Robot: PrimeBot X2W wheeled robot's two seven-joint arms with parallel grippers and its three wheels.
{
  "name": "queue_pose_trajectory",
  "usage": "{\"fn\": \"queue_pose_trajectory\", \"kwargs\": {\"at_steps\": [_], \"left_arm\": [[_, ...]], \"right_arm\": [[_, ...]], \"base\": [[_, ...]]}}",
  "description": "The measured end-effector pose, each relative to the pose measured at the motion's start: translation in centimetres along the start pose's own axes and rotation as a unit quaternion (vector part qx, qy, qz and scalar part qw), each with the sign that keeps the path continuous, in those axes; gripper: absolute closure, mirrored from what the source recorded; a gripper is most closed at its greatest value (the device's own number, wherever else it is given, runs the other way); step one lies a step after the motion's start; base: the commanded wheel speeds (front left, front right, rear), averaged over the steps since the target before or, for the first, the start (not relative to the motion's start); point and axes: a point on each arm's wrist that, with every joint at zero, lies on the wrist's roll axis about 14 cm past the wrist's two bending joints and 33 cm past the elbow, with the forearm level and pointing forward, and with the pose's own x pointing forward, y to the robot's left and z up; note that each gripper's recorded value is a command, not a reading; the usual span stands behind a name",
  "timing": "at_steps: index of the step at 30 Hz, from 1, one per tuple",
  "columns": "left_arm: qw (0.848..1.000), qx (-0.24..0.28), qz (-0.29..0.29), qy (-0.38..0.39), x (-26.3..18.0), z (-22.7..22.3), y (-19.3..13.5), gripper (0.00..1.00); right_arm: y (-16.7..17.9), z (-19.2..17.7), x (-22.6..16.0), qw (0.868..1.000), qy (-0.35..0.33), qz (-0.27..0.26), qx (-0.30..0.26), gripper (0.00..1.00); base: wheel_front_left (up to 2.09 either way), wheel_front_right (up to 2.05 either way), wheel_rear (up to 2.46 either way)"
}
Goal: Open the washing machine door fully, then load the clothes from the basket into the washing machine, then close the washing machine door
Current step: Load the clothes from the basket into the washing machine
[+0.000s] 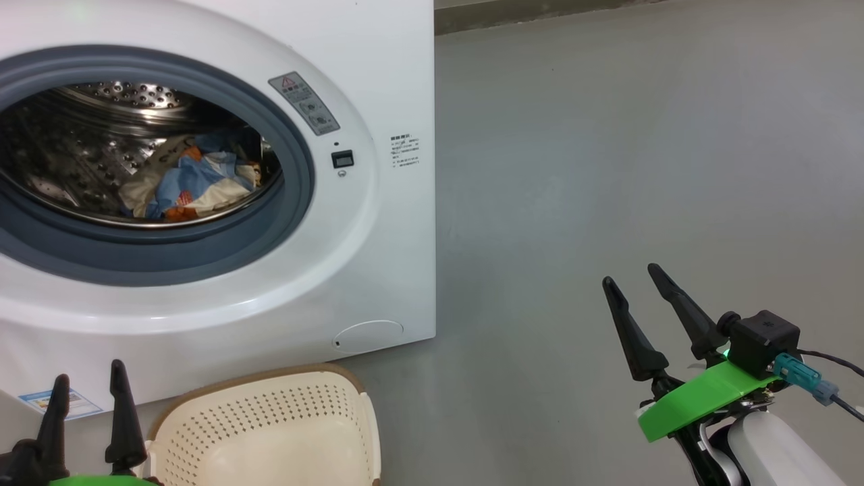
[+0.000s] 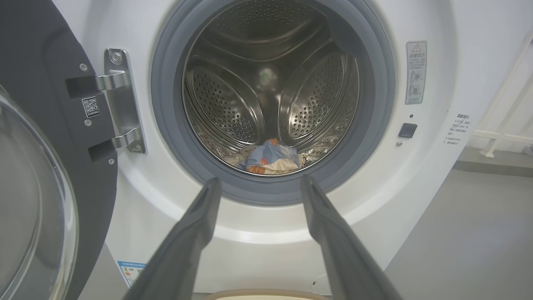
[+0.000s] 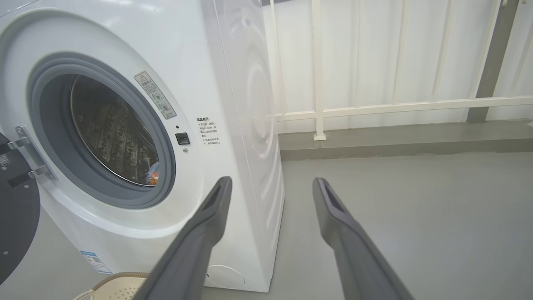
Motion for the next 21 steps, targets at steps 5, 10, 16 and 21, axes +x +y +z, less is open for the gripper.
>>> {"fn": "queue_pose_trajectory", "kwargs": {"at_steps": [5, 10, 16, 21], "left_arm": [[1.0, 0.002, -0.003, 0.002, -0.04, -0.22, 0.0, 0.0], [1.0, 0.0, -0.005, 0.002, -0.1, -0.29, -0.06, 0.0], [1.0, -0.001, -0.002, 0.0, -0.13, -0.26, 0.07, 0.0], [1.0, -0.006, 0.001, 0.001, -0.18, -0.39, 0.1, 0.0]], "right_arm": [[0.09, -0.14, 0.01, 1.0, 0.002, 0.001, 0.001, 0.0], [0.15, -0.27, 0.0, 1.0, 0.004, 0.002, 0.002, 0.0], [0.21, -0.36, -0.01, 1.0, 0.005, 0.003, 0.002, 0.0], [0.26, -0.43, -0.01, 1.0, 0.006, 0.003, 0.001, 0.0]], "base": [[0.0, 0.0, 0.0], [0.0, 0.0, 0.0], [0.0, 0.0, 0.0], [0.0, 0.0, 0.0]]}}
